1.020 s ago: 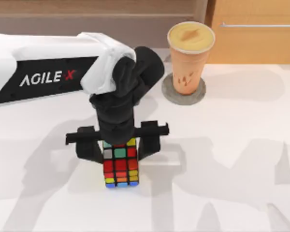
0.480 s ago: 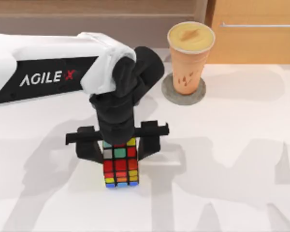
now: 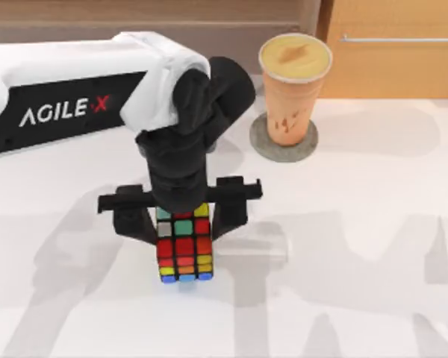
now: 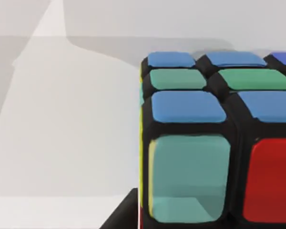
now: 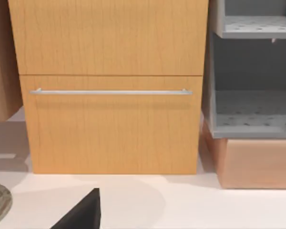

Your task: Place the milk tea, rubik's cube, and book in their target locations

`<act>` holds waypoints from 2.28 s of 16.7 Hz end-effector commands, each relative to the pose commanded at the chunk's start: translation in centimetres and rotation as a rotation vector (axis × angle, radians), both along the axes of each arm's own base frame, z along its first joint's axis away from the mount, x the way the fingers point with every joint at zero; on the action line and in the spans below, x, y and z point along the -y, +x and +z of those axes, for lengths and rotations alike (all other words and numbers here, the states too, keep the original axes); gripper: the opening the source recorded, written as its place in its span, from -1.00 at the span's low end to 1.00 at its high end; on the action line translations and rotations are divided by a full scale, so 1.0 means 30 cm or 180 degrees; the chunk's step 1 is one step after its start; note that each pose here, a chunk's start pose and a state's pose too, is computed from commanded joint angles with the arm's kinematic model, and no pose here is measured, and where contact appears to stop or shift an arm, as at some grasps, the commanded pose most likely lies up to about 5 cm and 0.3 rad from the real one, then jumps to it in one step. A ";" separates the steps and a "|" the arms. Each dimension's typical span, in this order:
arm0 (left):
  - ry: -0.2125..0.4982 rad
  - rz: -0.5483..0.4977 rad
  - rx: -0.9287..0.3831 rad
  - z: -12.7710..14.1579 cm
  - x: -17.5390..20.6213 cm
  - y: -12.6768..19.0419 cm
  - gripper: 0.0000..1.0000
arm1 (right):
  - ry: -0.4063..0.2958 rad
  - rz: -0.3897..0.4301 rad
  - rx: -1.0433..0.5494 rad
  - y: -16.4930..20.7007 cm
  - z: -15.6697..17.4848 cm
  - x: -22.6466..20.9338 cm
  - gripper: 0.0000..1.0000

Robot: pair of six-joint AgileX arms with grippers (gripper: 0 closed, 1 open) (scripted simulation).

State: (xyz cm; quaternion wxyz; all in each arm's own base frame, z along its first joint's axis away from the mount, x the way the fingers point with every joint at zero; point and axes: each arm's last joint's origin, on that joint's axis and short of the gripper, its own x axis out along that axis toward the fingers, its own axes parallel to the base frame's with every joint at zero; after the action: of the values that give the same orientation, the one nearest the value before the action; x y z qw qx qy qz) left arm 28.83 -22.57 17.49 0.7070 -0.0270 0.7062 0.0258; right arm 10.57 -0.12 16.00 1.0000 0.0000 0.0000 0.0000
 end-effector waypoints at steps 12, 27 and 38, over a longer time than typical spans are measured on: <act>-0.0234 -0.0075 0.0436 0.069 -0.034 0.058 -1.00 | 0.0000 0.0000 0.0000 0.000 0.000 0.000 1.00; -0.0297 -0.0345 0.4287 0.634 -0.404 0.206 -1.00 | 0.0000 0.0000 0.0000 0.000 0.000 0.000 1.00; 0.0108 -0.0262 0.4987 0.731 -0.501 0.202 -1.00 | 0.0000 0.0000 0.0000 0.000 0.000 0.000 1.00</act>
State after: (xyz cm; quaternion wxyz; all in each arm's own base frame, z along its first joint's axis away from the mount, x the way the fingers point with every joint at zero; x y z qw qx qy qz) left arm 34.89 -7.53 39.43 0.9999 -0.0003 0.0016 -0.0162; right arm 10.57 -0.12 16.00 1.0000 0.0000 0.0000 0.0000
